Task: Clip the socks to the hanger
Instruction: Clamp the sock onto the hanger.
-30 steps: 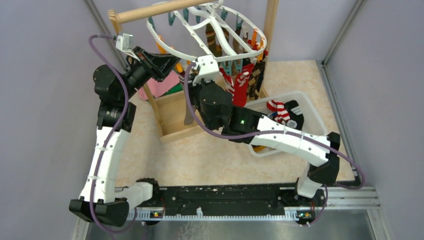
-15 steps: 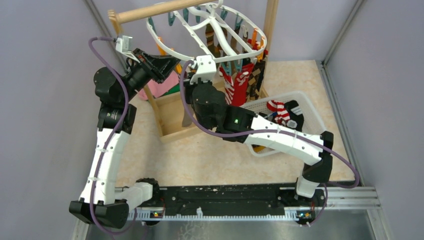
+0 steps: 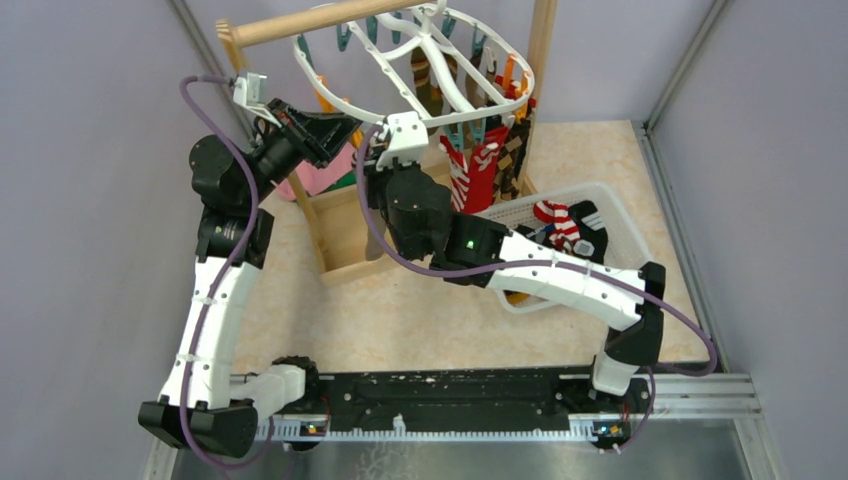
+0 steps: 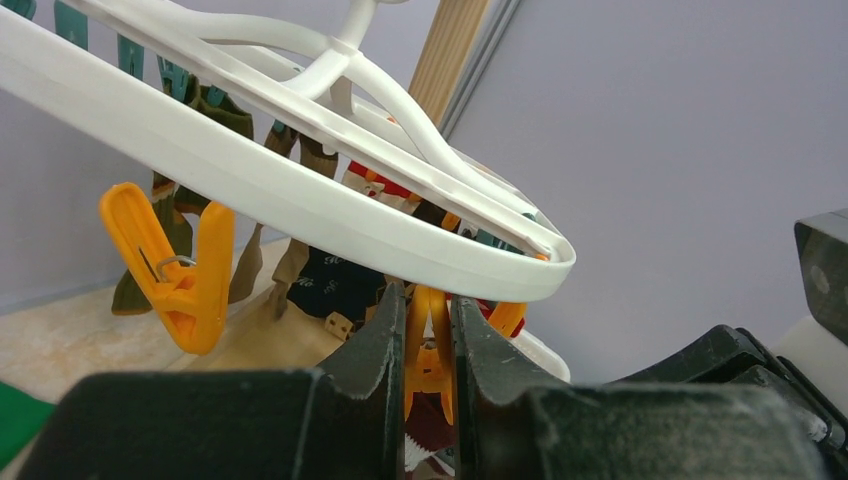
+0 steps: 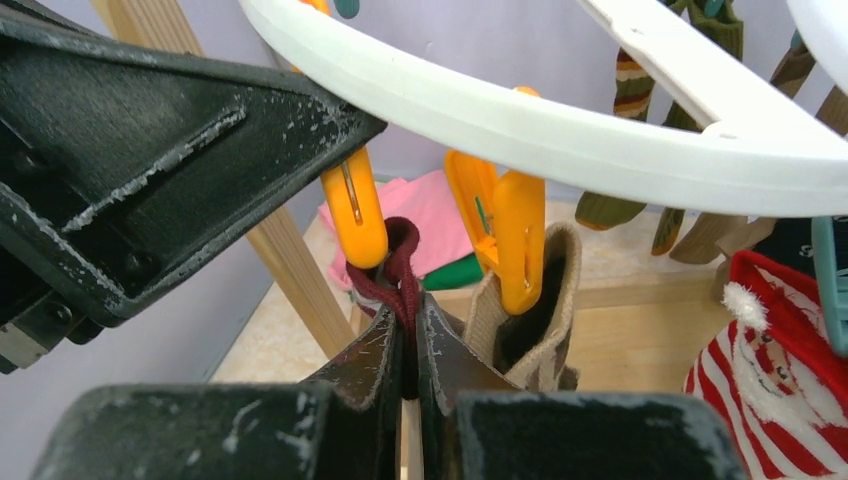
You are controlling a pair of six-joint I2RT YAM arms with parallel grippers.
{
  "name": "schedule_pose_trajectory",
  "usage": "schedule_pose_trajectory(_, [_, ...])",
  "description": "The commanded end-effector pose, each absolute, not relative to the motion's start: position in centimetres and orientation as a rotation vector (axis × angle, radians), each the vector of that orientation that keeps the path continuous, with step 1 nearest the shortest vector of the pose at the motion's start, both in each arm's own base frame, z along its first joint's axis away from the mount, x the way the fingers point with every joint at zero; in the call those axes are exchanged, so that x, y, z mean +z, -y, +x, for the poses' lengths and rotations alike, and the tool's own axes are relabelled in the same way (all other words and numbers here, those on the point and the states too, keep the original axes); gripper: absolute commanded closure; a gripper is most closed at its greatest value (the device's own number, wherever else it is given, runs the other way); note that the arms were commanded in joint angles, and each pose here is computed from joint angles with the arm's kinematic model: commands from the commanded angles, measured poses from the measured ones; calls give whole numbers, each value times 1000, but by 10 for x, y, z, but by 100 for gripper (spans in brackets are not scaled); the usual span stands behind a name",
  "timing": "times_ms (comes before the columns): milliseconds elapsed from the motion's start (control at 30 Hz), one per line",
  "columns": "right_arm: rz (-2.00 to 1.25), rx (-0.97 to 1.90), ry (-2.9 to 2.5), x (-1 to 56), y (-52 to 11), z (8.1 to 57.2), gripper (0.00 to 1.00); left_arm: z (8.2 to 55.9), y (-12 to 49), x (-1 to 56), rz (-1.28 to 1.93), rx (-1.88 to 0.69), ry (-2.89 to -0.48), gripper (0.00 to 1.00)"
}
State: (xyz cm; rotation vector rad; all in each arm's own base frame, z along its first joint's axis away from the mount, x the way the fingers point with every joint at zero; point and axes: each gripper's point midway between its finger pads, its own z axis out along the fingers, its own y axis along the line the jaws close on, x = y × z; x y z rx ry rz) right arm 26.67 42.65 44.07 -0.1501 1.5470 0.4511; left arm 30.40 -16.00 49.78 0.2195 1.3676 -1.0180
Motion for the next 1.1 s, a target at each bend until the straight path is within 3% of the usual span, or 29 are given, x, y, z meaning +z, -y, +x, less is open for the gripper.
schedule_pose_trajectory(0, [-75, 496, -1471, 482, -404, 260, 100, 293, 158, 510, 250, -1006, -1310, 91])
schedule_pose_trajectory(1067, [-266, 460, -1436, 484, -417, 254, 100, 292, 159, 504, 295, -977, -1311, 92])
